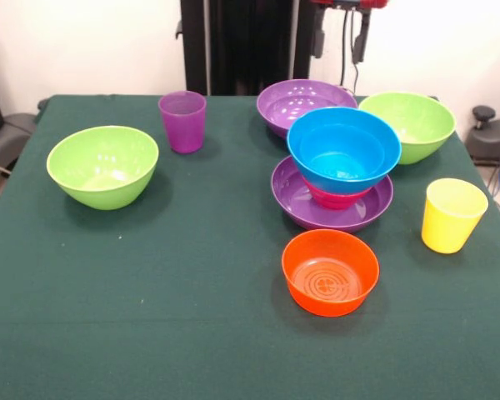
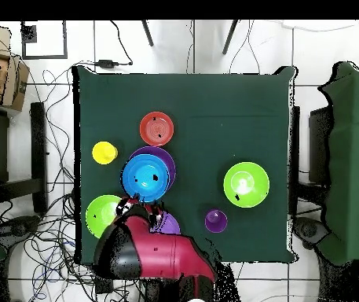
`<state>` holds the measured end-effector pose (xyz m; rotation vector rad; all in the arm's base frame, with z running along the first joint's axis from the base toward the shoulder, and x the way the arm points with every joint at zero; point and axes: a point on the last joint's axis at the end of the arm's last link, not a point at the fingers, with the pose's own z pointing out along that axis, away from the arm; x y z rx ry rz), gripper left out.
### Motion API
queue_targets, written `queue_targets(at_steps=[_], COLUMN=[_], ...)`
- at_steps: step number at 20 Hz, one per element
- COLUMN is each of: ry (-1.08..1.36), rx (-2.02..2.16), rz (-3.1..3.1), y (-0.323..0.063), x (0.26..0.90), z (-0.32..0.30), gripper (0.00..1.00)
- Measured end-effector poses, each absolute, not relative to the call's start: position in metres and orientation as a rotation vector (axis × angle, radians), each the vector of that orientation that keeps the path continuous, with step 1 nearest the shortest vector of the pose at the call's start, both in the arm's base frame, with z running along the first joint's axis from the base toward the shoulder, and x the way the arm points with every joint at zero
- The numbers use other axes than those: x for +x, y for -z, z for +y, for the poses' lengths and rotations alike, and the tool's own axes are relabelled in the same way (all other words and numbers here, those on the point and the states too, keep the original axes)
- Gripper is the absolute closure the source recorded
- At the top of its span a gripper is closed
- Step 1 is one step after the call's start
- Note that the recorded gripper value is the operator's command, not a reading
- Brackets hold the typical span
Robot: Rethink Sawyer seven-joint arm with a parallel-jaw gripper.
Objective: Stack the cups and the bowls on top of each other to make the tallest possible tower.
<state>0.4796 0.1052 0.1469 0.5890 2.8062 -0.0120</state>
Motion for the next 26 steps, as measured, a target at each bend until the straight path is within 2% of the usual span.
queue_targets(at_steps=[14, 26], ry=[0.068, 0.076], rx=[0.675, 0.622], rz=[2.813, 2.840], y=[-0.122, -0.108], x=[0.457, 0.441], z=[0.025, 0.010], gripper=[0.00, 0.00])
